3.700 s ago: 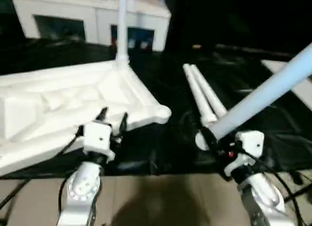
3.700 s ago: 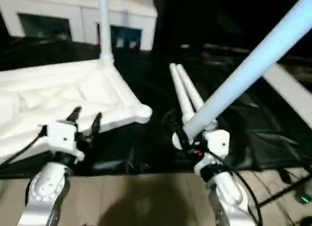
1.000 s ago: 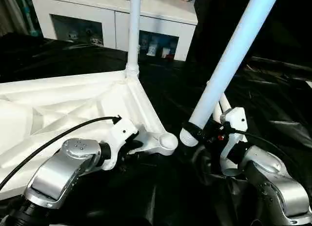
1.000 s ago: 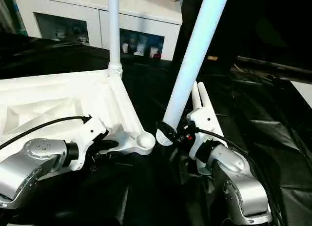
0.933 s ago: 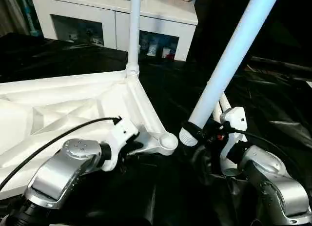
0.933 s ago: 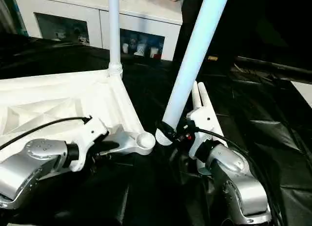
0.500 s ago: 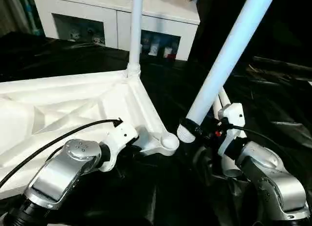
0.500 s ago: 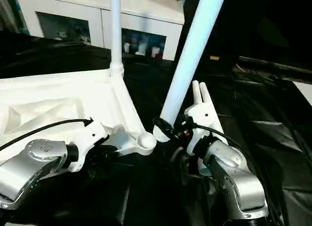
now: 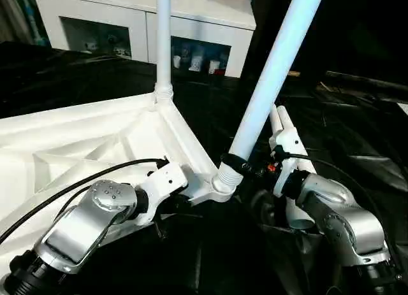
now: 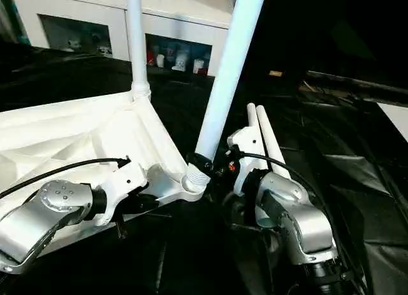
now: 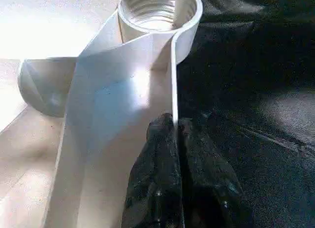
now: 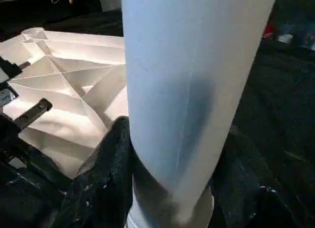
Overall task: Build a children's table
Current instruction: Insert table leg to table base
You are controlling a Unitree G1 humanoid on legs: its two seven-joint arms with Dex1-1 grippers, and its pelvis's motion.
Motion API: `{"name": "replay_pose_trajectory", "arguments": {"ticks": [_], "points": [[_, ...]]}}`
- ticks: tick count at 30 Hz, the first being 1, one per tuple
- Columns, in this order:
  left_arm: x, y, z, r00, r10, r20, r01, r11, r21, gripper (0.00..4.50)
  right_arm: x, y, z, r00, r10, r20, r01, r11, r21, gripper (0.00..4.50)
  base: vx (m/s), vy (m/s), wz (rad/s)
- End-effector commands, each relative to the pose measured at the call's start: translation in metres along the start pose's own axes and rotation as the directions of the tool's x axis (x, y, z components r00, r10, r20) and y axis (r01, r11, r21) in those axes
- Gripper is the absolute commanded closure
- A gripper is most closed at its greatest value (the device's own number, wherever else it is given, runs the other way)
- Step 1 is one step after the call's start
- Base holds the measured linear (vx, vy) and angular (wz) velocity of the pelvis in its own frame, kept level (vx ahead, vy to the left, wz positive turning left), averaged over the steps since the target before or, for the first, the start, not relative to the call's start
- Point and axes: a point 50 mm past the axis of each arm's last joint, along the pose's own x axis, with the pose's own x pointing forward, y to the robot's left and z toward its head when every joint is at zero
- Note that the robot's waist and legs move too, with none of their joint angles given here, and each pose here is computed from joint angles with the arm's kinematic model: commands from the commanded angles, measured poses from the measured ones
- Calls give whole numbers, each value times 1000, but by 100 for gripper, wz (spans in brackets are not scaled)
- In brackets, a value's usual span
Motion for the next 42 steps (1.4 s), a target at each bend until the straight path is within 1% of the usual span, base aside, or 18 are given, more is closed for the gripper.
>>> {"name": "replay_pose_trajectory", "arguments": {"ticks": [1, 2, 4, 8, 9, 13, 15, 17, 18, 20, 21, 22, 24, 26, 30, 36, 42], "points": [[5, 1, -8, 999, 8, -53, -9, 1000, -29, 395, 0, -3, 5, 1000, 8, 0, -8, 1000, -14, 266, 0, 0, 0], [5, 3, -8, 998, 25, -57, -26, 999, -21, 395, 1, -3, 6, 1000, 15, 0, -15, 1000, -11, 266, 0, 0, 0], [6, 3, -8, 997, 36, -62, -37, 999, -11, 376, 2, -3, 6, 1000, 23, -1, -23, 1000, -8, 266, 0, 0, 0], [5, 4, -10, 997, 37, -69, -38, 999, -14, 373, 4, -3, 6, 999, 38, -8, -38, 999, -10, 266, 0, 0, 0], [5, 4, -10, 997, 38, -71, -39, 999, -14, 404, 5, -3, 6, 999, 39, -9, -39, 999, -10, 266, 0, 0, 0], [5, 6, -9, 997, 52, -50, -53, 998, -34, 412, 5, -4, 6, 999, 42, -10, -42, 999, -10, 266, 0, 0, 0], [5, 6, -8, 998, 51, -42, -52, 998, -28, 442, 5, -4, 5, 999, 44, -13, -44, 999, -9, 266, 0, 0, 0], [5, 6, -7, 998, 41, -37, -42, 999, -18, 449, 5, -5, 3, 999, 45, -21, -45, 999, -10, 266, 0, 0, 0], [6, 4, -5, 1000, -2, -4, 2, 999, 36, 449, 6, -6, 1, 999, 42, -28, -43, 999, -7, 266, 0, 0, 0], [6, 2, -4, 998, -50, 25, 48, 995, 88, 449, 6, -7, -1, 999, 44, -31, -44, 999, -2, 266, 0, 0, 0], [6, 1, -3, 995, -92, 43, 86, 988, 132, 450, 7, -8, -2, 999, 44, -32, -44, 999, 3, 266, 0, 0, 0], [6, 1, -4, 994, -100, 35, 94, 986, 141, 450, 7, -8, -2, 998, 45, -33, -45, 999, 5, 266, 0, 0, 0], [6, 5, -7, 994, -108, 15, 104, 978, 180, 450, 9, -9, -4, 998, 50, -37, -50, 999, 9, 266, 0, 0, 0], [3, 13, -8, 993, -117, 3, 114, 969, 218, 450, 13, -8, -5, 997, 67, -42, -66, 998, 18, 266, 0, 0, 0], [2, 22, -7, 992, -126, 0, 122, 962, 244, 450, 18, -6, -6, 995, 86, -52, -85, 996, 18, 266, 0, 0, 0], [2, 33, -11, 996, -92, -23, 94, 964, 249, 450, 22, -4, -7, 991, 118, -64, -117, 993, 16, 266, 0, 0, 0], [3, 33, -14, 993, -116, -2, 113, 966, 231, 450, 20, -7, -8, 989, 121, -84, -121, 993, 9, 266, 0, 0, 0]]}}
